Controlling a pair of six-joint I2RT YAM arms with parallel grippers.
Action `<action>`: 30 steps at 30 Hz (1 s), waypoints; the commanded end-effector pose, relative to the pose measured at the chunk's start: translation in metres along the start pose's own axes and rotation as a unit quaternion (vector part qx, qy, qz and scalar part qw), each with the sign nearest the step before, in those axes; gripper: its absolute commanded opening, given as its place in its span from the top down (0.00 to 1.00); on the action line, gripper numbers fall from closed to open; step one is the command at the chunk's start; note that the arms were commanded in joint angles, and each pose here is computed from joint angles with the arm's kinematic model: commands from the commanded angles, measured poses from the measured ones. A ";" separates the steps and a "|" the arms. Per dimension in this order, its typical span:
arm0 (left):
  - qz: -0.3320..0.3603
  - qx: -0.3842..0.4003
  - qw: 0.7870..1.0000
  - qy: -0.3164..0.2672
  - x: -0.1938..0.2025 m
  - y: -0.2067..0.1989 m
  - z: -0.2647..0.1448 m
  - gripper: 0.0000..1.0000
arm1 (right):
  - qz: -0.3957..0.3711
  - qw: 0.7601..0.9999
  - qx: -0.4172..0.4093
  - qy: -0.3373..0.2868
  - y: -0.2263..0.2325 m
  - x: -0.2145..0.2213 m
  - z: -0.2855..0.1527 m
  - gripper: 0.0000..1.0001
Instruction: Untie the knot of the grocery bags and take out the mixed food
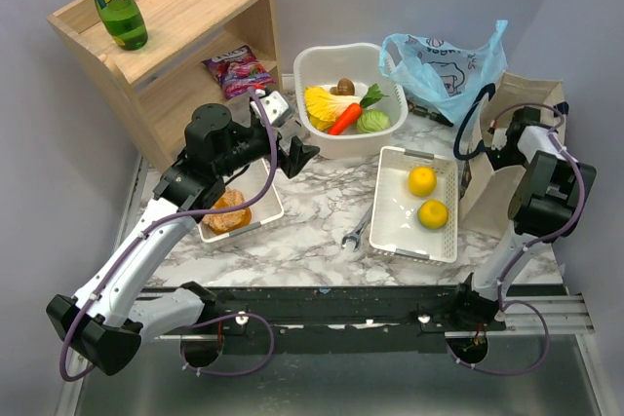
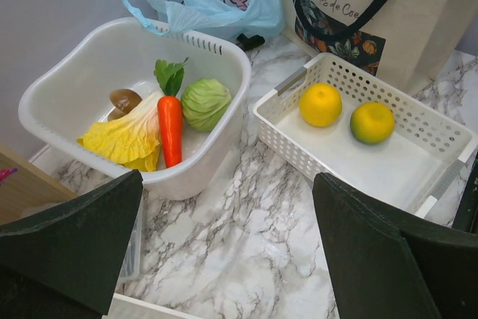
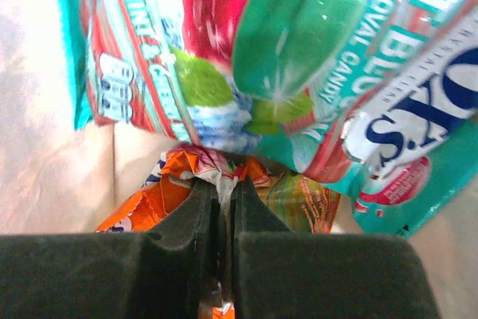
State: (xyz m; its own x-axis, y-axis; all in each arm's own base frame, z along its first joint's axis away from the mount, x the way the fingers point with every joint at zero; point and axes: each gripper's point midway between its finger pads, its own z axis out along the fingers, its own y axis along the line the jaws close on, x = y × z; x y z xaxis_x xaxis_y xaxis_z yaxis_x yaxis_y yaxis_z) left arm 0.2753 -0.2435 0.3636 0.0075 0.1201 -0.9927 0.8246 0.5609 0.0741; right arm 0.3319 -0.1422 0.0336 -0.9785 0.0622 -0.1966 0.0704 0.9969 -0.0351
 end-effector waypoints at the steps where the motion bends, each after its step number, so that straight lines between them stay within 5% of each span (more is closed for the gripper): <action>1: -0.001 -0.003 1.000 -0.016 -0.012 0.000 -0.002 0.02 | -0.029 0.994 -0.007 -0.110 -0.004 -0.045 -0.073 0.99; 18: 0.013 0.013 1.000 -0.016 -0.010 -0.003 0.000 0.02 | -0.057 0.929 -0.043 -0.363 0.024 -0.116 -0.278 1.00; 24: 0.036 0.018 0.999 -0.025 -0.015 -0.002 0.004 0.02 | -0.061 0.882 -0.071 -0.462 0.041 -0.139 -0.354 1.00; 30: 0.010 0.062 0.996 -0.062 -0.054 -0.016 0.006 0.02 | -0.056 0.815 -0.226 -0.531 0.093 -0.154 -0.417 0.99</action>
State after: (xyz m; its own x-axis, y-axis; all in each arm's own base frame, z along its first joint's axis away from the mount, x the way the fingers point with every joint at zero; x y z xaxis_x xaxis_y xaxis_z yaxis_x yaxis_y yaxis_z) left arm 0.2774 -0.2497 0.3657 0.0422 0.1275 -0.9909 0.8411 0.5308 0.1041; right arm 0.4091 -0.0848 0.4100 -0.3813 -0.0095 -0.9244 -0.1399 0.9890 0.0475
